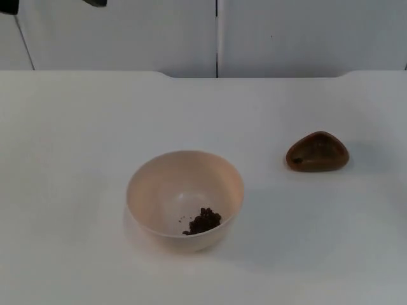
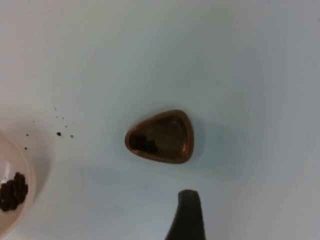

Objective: Pick up the bowl with the left hand and pour the coffee beans from the cup into the bowl with the right hand.

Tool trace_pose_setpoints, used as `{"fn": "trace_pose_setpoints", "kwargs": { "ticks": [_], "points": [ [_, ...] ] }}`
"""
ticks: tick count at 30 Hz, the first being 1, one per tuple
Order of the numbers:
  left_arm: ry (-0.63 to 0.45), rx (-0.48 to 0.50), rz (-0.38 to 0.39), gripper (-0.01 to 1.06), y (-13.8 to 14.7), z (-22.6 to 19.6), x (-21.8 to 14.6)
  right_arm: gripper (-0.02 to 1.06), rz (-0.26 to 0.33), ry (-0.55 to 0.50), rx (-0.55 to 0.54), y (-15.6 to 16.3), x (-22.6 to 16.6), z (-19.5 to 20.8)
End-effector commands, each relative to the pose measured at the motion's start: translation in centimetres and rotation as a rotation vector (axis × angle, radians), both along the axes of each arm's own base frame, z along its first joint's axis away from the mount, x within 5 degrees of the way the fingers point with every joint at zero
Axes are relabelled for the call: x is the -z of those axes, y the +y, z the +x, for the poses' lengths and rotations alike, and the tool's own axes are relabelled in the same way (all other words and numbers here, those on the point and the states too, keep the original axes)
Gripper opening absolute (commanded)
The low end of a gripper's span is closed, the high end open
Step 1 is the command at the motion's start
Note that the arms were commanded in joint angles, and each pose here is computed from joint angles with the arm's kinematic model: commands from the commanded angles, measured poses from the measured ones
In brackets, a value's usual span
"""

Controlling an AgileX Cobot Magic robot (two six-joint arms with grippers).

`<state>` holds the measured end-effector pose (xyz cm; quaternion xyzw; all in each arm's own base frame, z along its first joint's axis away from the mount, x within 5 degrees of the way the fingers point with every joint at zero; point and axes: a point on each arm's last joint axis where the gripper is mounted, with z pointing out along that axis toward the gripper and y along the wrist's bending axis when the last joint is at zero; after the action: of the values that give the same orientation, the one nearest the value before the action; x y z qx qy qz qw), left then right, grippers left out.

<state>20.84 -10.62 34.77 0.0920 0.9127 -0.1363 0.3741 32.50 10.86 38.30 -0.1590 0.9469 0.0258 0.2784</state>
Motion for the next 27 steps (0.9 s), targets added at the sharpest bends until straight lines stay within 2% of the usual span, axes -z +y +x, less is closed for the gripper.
{"fn": "trace_pose_setpoints", "kwargs": {
  "ticks": [1, 6, 11, 21, 27],
  "points": [
    [-0.016, -0.003, -0.009, 0.79, 0.5, -0.8, -0.8, 0.63, 0.022, -0.043, -0.001, -0.5, -0.8, -1.5],
    [-0.036, 0.023, -0.025, 0.79, 1.1, -2.5, -1.9, 0.63, 0.034, -0.084, -0.003, -1.6, -0.8, -4.6],
    [-0.094, 0.093, -0.075, 0.79, 1.5, -4.6, -3.4, 0.63, 0.05, -0.138, -0.005, -2.9, -0.5, -8.6],
    [-0.179, 0.135, -0.083, 0.79, 3.0, -7.8, -5.2, 0.63, 0.072, -0.205, -0.006, -4.8, -0.4, -13.9],
    [-0.246, 0.153, -0.092, 0.79, 4.4, -10.6, -6.1, 0.63, 0.099, -0.283, -0.007, -6.2, 0.1, -17.9]
  ]
}}
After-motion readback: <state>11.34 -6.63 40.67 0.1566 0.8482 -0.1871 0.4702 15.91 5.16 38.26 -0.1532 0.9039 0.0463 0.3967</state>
